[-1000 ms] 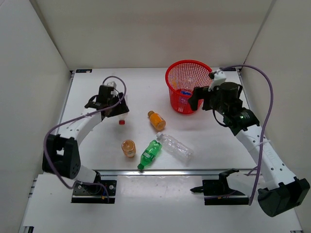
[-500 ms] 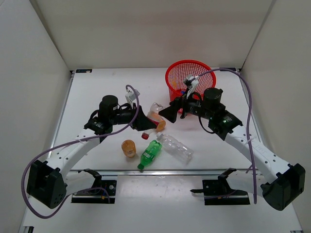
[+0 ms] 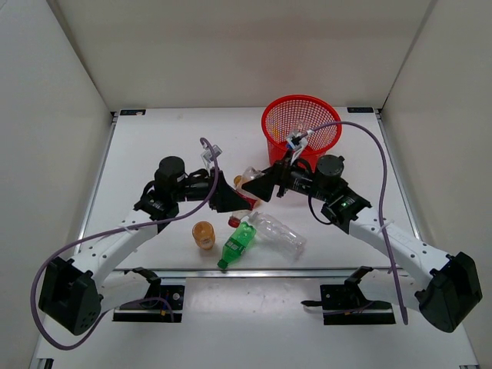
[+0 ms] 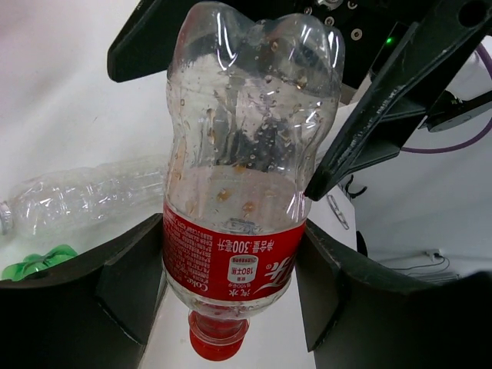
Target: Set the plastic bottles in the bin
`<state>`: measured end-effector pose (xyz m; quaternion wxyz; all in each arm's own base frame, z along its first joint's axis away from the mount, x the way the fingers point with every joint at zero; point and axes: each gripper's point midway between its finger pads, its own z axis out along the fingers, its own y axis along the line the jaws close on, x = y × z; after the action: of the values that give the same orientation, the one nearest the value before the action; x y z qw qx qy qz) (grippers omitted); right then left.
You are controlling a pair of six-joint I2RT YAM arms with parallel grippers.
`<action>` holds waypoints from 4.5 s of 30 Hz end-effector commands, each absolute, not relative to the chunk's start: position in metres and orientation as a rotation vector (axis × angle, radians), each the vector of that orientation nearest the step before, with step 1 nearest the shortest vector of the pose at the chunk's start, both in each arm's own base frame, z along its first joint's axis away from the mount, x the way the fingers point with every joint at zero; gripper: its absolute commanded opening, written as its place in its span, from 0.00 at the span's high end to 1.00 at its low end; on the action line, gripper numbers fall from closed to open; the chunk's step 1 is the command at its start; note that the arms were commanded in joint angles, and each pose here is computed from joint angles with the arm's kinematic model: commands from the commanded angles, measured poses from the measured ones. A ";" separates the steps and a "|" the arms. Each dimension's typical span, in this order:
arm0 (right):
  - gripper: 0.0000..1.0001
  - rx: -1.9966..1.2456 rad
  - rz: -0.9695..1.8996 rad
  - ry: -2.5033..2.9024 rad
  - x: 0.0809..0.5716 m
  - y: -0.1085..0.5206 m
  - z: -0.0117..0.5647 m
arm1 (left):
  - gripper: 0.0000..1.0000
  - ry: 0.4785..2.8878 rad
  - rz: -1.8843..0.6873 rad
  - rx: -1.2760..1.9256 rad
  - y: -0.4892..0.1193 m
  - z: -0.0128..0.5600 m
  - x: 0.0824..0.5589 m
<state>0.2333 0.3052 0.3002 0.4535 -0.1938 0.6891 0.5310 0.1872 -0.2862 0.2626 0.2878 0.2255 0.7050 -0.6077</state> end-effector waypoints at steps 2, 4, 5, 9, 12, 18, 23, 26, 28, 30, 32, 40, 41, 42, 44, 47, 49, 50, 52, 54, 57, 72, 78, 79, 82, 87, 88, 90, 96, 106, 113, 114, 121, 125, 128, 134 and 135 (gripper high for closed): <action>0.14 -0.377 1.367 1.607 0.240 0.308 0.321 | 0.68 1.841 -1.681 0.671 -0.293 0.267 0.172; 0.32 -0.333 1.360 1.647 0.245 0.309 0.313 | 0.68 1.855 -1.681 0.662 -0.298 0.263 0.172; 0.37 -0.330 1.365 1.632 0.244 0.309 0.318 | 0.68 1.859 -1.682 0.652 -0.298 0.264 0.173; 0.64 -0.263 1.339 1.632 0.251 0.296 0.316 | 0.66 1.865 -1.663 0.624 -0.298 0.264 0.179; 0.81 -0.236 1.310 1.629 0.254 0.289 0.315 | 0.64 1.851 -1.663 0.599 -0.298 0.269 0.184; 1.00 -0.220 1.276 1.633 0.263 0.282 0.319 | 0.13 1.830 -1.675 0.576 -0.304 0.280 0.190; 1.00 -0.194 1.207 1.643 0.281 0.265 0.321 | 0.01 1.843 -1.713 0.560 -0.301 0.278 0.188; 1.00 -0.181 1.109 1.627 0.300 0.246 0.332 | 0.01 1.816 -1.699 0.570 -0.294 0.286 0.185; 1.00 -0.196 1.017 1.598 0.313 0.232 0.348 | 0.01 1.862 -1.652 0.543 -0.287 0.288 0.187; 1.00 -0.195 0.920 1.554 0.327 0.215 0.376 | 0.01 1.921 -1.479 0.491 -0.275 0.283 0.202; 1.00 -0.202 0.819 1.515 0.342 0.199 0.396 | 0.01 2.008 -1.261 0.412 -0.260 0.283 0.224; 1.00 -0.125 0.370 1.511 0.427 0.141 0.408 | 0.01 2.475 -0.237 -0.017 -0.122 0.175 0.264; 1.00 -0.112 0.324 1.537 0.441 0.137 0.400 | 0.01 2.482 -0.201 -0.035 -0.116 0.169 0.262; 1.00 -0.092 0.298 1.533 0.448 0.129 0.402 | 0.01 2.493 -0.196 -0.028 -0.117 0.166 0.258; 1.00 -0.083 0.237 1.595 0.470 0.125 0.374 | 0.01 2.508 -0.167 -0.042 -0.113 0.159 0.255; 0.91 -0.063 0.202 1.637 0.492 0.121 0.353 | 0.01 2.536 -0.206 -0.013 -0.123 0.152 0.251; 0.74 -0.061 0.190 1.665 0.501 0.121 0.343 | 0.01 2.561 -0.211 0.006 -0.125 0.148 0.247; 0.57 -0.061 0.175 1.688 0.504 0.120 0.332 | 0.01 2.572 -0.189 0.019 -0.124 0.147 0.244; 0.39 -0.074 0.158 1.703 0.508 0.123 0.325 | 0.01 2.579 -0.176 0.039 -0.122 0.145 0.241; 0.22 -0.077 0.141 1.696 0.507 0.122 0.329 | 0.02 2.597 -0.187 0.064 -0.121 0.141 0.237; 0.01 -0.084 0.145 1.683 0.505 0.122 0.338 | 0.01 2.603 -0.201 0.131 -0.126 0.143 0.230; 0.00 -0.362 0.164 1.806 0.391 0.151 0.343 | 0.01 2.545 -0.332 0.291 -0.134 0.165 0.203; 0.00 -0.688 0.239 1.826 0.297 0.228 0.315 | 0.01 2.534 -0.053 -0.049 -0.074 0.170 0.201; 0.01 -0.749 0.299 1.830 0.281 0.246 0.305 | 0.01 2.523 -0.030 -0.090 -0.066 0.171 0.200; 0.00 -0.927 0.547 1.866 0.231 0.298 0.267 | 0.02 2.495 0.058 -0.294 -0.030 0.172 0.196; 0.00 -1.228 0.751 1.865 0.170 0.364 0.209 | 0.01 2.424 0.286 -0.459 0.019 0.185 0.178; 0.01 -1.287 0.757 1.854 0.160 0.375 0.192 | 0.01 2.423 0.292 -0.455 0.019 0.187 0.178; 0.01 -1.346 0.775 1.842 0.153 0.389 0.172 | 0.01 2.416 0.302 -0.449 0.023 0.189 0.173; 0.00 -1.377 0.796 1.885 0.164 0.424 0.133 | 0.01 2.392 0.302 -0.466 0.025 0.193 0.167; 0.01 -1.420 0.866 1.855 0.172 0.470 0.097 | 0.01 2.394 0.301 -0.448 0.024 0.195 0.171; 0.53 -1.335 0.880 1.829 0.186 0.485 0.112 | 0.01 2.407 0.274 -0.428 0.019 0.192 0.171; 0.58 -1.327 0.868 1.828 0.187 0.482 0.118 | 0.01 2.405 0.254 -0.424 0.016 0.193 0.172; 0.81 -1.112 0.764 1.835 0.224 0.441 0.187 | 0.01 2.414 0.130 -0.364 -0.004 0.192 0.182; 0.81 -0.837 0.734 1.846 0.276 0.381 0.256 | 0.01 2.433 -0.002 -0.260 -0.030 0.186 0.194; 0.83 -0.634 0.705 1.798 0.323 0.316 0.313 | 0.02 2.462 -0.130 -0.142 -0.063 0.178 0.203; 0.83 -0.257 0.423 1.882 0.413 0.170 0.340 | 0.01 2.500 -0.414 0.189 -0.151 0.165 0.210; 0.82 -0.252 0.432 1.880 0.418 0.167 0.341 | 0.01 2.506 -0.444 0.225 -0.163 0.161 0.212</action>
<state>0.4139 0.1862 0.3545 0.5935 -0.1314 0.7713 0.1886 0.2068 -0.1120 0.1576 0.2872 0.0216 0.9539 -0.0843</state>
